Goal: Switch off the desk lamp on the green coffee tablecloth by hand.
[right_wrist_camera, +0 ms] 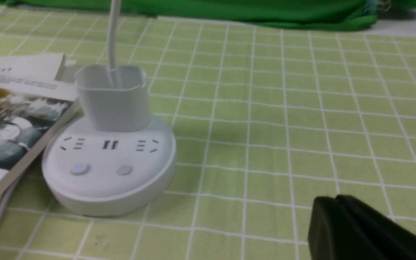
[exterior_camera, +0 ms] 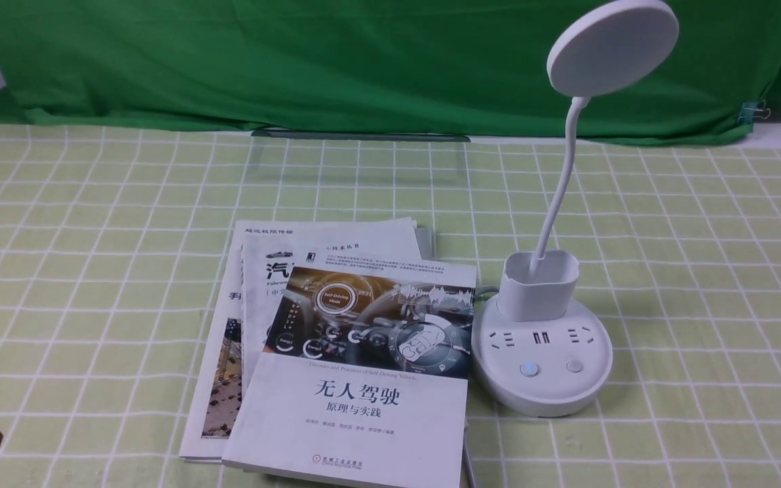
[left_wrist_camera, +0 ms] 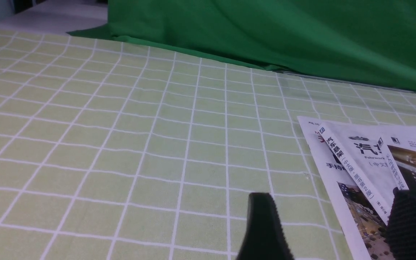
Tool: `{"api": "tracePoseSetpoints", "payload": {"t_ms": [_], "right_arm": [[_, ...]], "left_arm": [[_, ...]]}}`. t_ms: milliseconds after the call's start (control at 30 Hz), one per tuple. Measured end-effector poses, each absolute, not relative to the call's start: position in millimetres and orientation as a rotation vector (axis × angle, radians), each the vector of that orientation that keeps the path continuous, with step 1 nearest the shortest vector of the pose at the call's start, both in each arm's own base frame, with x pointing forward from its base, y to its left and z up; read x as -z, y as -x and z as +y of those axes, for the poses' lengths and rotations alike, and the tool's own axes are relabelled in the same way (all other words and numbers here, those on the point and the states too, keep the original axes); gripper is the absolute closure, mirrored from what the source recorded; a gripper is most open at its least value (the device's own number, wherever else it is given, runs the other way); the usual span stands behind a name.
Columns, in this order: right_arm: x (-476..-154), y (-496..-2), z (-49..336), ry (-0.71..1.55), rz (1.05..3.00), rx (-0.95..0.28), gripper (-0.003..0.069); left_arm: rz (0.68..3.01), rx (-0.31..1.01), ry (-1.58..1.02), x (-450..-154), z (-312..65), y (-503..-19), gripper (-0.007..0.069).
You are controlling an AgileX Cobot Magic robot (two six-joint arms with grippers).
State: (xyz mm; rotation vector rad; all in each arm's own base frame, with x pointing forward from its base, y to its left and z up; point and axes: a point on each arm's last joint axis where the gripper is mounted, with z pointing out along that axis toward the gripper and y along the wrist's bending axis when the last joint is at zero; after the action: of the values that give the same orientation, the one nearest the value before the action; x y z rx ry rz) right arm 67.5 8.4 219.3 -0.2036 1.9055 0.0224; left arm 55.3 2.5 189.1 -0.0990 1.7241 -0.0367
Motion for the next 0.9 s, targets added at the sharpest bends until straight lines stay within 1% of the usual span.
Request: {"api": "tracePoseSetpoints", "payload": {"t_ms": [100, 133, 200, 300, 433, 900], "right_arm": [[-198.4, -59.8, 7.0, 0.215, 1.866, -0.001, 0.0618], [-186.4, -55.8, 6.4, 0.216, 1.844, 0.006, 0.0618], [-181.1, -53.9, 6.1, 0.22, 1.829, 0.011, 0.0618], [-175.8, -52.2, 6.0, 0.228, 1.869, 0.013, 0.0618], [-172.7, -51.5, 5.9, 0.232, 1.897, 0.012, 0.0618], [-172.7, -51.4, 6.0, 0.23, 1.898, 0.01, 0.0601]], "left_arm": [[1.724, 0.037, 0.099, -189.1, 2.5, -55.3, 0.0215], [1.724, 0.037, 0.099, -189.1, 2.5, -55.3, 0.0215], [1.725, 0.037, 0.099, -189.0, 2.5, -55.3, 0.0215], [1.726, 0.037, 0.099, -188.9, 2.6, -55.3, 0.0215], [1.725, 0.037, 0.099, -189.0, 2.5, -55.3, 0.0215], [1.725, 0.037, 0.099, -189.0, 2.5, -55.3, 0.0215]]}}
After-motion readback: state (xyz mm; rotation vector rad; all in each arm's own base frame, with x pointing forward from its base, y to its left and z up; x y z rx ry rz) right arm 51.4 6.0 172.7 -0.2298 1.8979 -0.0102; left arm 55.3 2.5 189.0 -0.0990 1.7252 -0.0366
